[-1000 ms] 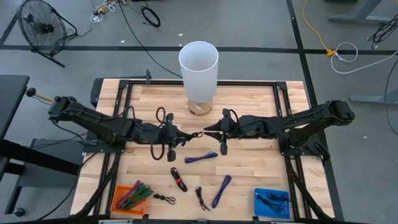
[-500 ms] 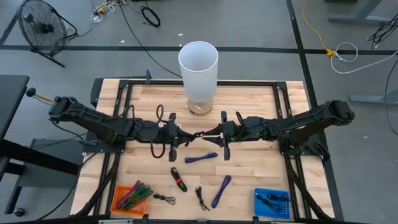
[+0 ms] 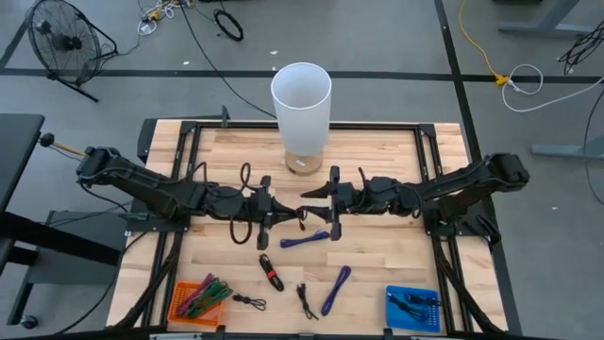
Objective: Pick & Place USB Port
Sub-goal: Put the black charger cable into the blue bin
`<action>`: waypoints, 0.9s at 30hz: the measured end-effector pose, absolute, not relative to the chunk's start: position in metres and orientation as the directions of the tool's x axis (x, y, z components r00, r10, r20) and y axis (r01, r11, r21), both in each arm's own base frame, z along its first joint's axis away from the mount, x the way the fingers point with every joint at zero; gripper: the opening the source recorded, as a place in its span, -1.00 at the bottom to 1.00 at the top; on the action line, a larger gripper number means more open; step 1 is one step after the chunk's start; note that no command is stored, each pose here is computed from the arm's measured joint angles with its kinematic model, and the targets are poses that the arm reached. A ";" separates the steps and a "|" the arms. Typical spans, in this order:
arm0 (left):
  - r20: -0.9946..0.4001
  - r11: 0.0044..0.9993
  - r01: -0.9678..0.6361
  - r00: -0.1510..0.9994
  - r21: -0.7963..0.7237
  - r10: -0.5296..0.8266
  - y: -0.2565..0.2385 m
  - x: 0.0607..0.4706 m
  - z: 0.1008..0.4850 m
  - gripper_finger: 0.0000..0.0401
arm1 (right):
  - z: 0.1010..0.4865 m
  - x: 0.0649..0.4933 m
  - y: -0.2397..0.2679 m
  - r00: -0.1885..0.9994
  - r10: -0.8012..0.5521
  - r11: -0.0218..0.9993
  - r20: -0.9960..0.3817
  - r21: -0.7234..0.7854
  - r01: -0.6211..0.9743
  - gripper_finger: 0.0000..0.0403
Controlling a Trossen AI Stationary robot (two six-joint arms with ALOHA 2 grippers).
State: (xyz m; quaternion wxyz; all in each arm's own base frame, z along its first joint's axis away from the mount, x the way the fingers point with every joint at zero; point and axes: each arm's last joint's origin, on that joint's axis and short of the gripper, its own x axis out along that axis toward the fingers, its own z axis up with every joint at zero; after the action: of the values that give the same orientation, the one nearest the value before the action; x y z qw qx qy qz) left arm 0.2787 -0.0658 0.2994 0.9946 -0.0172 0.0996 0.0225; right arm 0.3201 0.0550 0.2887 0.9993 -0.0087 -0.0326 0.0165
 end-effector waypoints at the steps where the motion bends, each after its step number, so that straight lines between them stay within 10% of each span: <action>1: -0.196 0.998 -0.048 0.980 -0.030 0.041 -0.066 0.279 0.300 -0.88 | 0.289 0.321 0.055 0.997 0.034 0.999 0.073 -0.023 -0.032 -0.26; 27: -0.160 0.987 -0.161 0.974 0.006 0.160 -0.060 0.270 0.310 -0.88 | 0.300 0.304 0.055 0.999 0.032 0.999 0.006 -0.001 -0.032 -0.15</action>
State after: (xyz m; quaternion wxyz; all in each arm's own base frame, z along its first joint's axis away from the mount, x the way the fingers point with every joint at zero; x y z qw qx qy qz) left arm 0.2701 -0.0598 0.3101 0.9935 -0.0033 0.0802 0.0806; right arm 0.3044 0.0546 0.3002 0.9999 -0.0007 -0.0030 0.0162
